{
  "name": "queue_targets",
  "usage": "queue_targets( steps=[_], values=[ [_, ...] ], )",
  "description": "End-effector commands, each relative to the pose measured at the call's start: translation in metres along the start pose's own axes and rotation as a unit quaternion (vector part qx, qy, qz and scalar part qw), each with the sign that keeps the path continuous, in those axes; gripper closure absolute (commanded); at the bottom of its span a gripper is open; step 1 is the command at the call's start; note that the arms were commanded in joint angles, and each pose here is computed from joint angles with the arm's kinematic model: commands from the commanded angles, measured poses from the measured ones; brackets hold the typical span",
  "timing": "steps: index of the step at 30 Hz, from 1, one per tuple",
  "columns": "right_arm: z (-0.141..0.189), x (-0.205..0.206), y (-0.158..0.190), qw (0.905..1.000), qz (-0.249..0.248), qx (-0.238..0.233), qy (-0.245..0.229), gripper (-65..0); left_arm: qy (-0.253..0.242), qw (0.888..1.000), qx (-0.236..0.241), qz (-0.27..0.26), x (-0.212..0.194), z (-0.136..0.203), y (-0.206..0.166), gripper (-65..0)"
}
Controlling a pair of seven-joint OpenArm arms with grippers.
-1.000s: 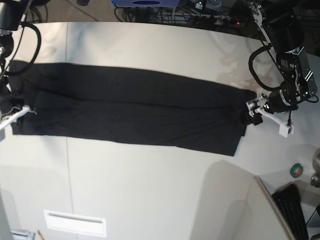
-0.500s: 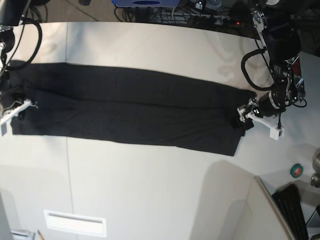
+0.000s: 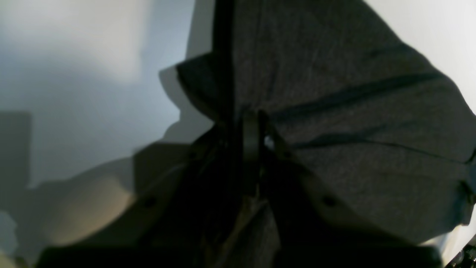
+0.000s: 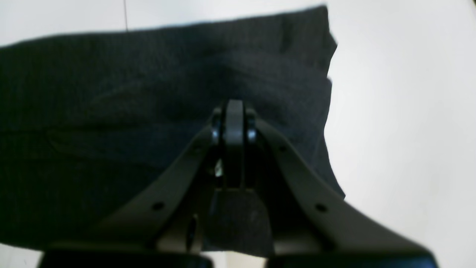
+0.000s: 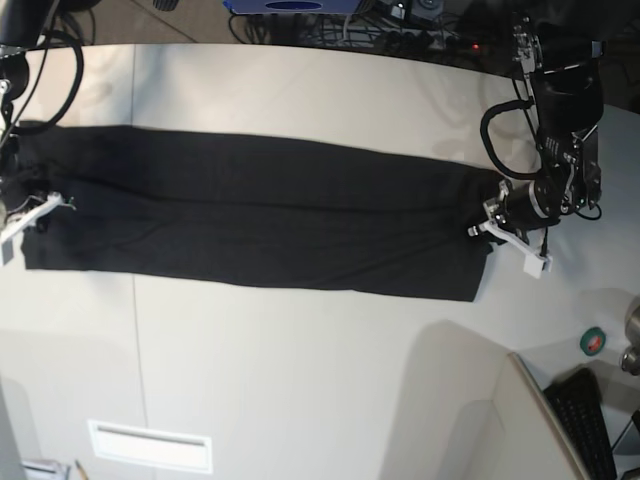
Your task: Layout the t-shirt on the table in an organized manner, then fold the t-shirt properly
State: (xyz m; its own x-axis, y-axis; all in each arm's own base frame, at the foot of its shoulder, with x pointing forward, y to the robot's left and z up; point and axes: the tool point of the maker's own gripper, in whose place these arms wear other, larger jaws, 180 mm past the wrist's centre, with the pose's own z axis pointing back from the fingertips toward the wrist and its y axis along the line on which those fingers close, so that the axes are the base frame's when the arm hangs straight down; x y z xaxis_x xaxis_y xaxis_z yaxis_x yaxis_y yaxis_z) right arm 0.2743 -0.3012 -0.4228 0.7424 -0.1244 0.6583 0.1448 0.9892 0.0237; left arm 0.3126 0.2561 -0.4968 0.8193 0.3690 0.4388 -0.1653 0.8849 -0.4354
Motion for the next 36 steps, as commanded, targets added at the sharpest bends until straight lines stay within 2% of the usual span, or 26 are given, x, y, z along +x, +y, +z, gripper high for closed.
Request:
queue_targets(
  steps=[1,4,8,12,18,25,27,30,33,36],
  values=[
    [0.004,0.021,-0.007,0.9995,0.006,-0.006,-0.030,0.0,0.037,0.998,0.047,-0.011,-0.009,0.007,0.023,0.0],
    [0.004,0.021,-0.007,0.9995,0.006,-0.006,-0.029,0.0,0.018,0.998,0.065,-0.011,0.009,0.022,0.042,0.0],
    [0.004,0.021,-0.007,0.9995,0.006,-0.006,-0.029,0.0,-0.067,0.994,0.088,0.001,0.048,0.058,0.064,0.0],
    [0.004,0.021,-0.006,0.9995,0.006,-0.006,-0.029,0.0,-0.105,0.987,0.109,-0.060,0.073,0.092,0.064,0.0],
    [0.004,0.021,-0.006,0.9995,0.005,-0.005,-0.029,0.0,-0.077,0.980,0.116,-0.141,0.051,0.117,0.037,0.0],
    [0.004,0.023,-0.004,0.9995,0.005,-0.003,-0.032,0.0,-0.049,0.983,0.069,-0.163,0.016,0.111,-0.032,0.0],
    [0.004,0.023,-0.004,0.9995,0.005,-0.003,-0.032,0.0,-0.035,0.984,0.052,-0.164,0.007,0.104,-0.050,0.0],
    [0.004,0.023,-0.004,0.9995,0.005,-0.003,-0.032,0.0,-0.009,0.981,0.014,-0.194,-0.003,0.086,-0.087,0.0],
    [0.004,0.023,-0.004,0.9995,0.005,-0.003,-0.032,0.0,0.005,0.985,-0.002,-0.173,-0.015,0.069,-0.114,0.0],
    [0.004,0.023,-0.005,0.9995,0.004,-0.004,-0.032,0.0,0.017,0.981,-0.032,-0.192,-0.019,0.054,-0.151,0.0]
  ],
)
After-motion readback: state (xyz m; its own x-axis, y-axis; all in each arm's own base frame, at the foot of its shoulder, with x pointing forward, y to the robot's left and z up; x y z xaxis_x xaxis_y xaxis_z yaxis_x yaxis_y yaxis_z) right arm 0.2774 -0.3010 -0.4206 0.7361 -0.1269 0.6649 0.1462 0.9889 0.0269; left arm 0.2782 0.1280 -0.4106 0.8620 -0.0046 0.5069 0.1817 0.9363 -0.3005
